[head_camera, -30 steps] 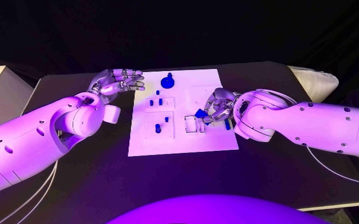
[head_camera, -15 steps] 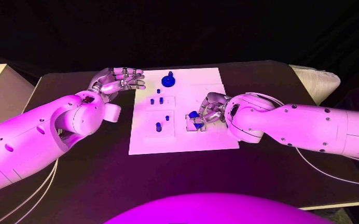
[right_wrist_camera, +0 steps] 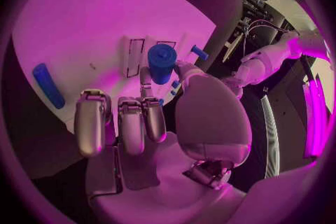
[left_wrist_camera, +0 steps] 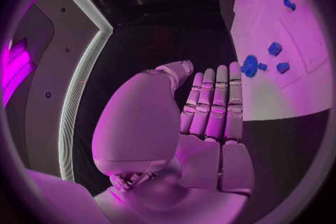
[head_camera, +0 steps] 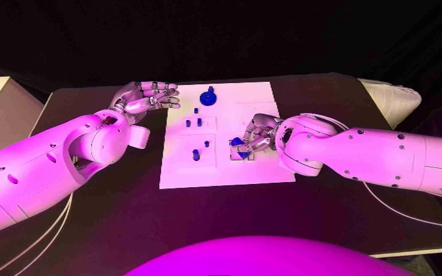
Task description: Assemble the parts on the task board
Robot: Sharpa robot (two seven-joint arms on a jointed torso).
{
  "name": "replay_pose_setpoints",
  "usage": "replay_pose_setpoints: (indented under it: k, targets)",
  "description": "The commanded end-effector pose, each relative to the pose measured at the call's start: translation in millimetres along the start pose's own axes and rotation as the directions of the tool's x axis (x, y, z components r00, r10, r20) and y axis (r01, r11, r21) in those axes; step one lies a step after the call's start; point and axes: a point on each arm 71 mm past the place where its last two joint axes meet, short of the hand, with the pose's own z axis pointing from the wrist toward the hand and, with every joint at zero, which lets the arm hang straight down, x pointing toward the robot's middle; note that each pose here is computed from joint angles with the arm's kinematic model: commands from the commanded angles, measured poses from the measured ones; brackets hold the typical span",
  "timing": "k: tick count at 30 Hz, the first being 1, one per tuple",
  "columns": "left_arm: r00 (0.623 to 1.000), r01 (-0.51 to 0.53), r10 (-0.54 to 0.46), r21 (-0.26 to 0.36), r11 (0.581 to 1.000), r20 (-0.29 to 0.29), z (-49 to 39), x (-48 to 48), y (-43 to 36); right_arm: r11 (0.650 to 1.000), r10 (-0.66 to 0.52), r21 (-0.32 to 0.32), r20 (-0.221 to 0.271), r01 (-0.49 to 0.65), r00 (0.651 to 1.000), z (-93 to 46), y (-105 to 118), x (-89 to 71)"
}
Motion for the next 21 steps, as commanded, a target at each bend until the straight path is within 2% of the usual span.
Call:
replay_pose_setpoints:
  k: [1, 12, 21]
  targets:
    - [1.0, 0.01, -0.01, 0.001, 1.0, -0.018, 0.0, 2.3, -0.1, 0.999, -0.034, -0.003, -0.011, 0.034, 0.999, 0.2, 0.5, 2.6]
    - [1.0, 0.01, -0.01, -0.001, 1.0, -0.018, 0.1, 2.3, 0.1, 0.998, -0.068, -0.006, 0.034, 0.068, 0.997, 5.6, 1.0, -1.2]
    - [1.0, 0.01, -0.01, -0.002, 1.0, -0.016, 0.0, 1.8, 0.2, 0.997, -0.078, -0.018, 0.031, 0.078, 0.996, 4.6, 4.1, 1.0]
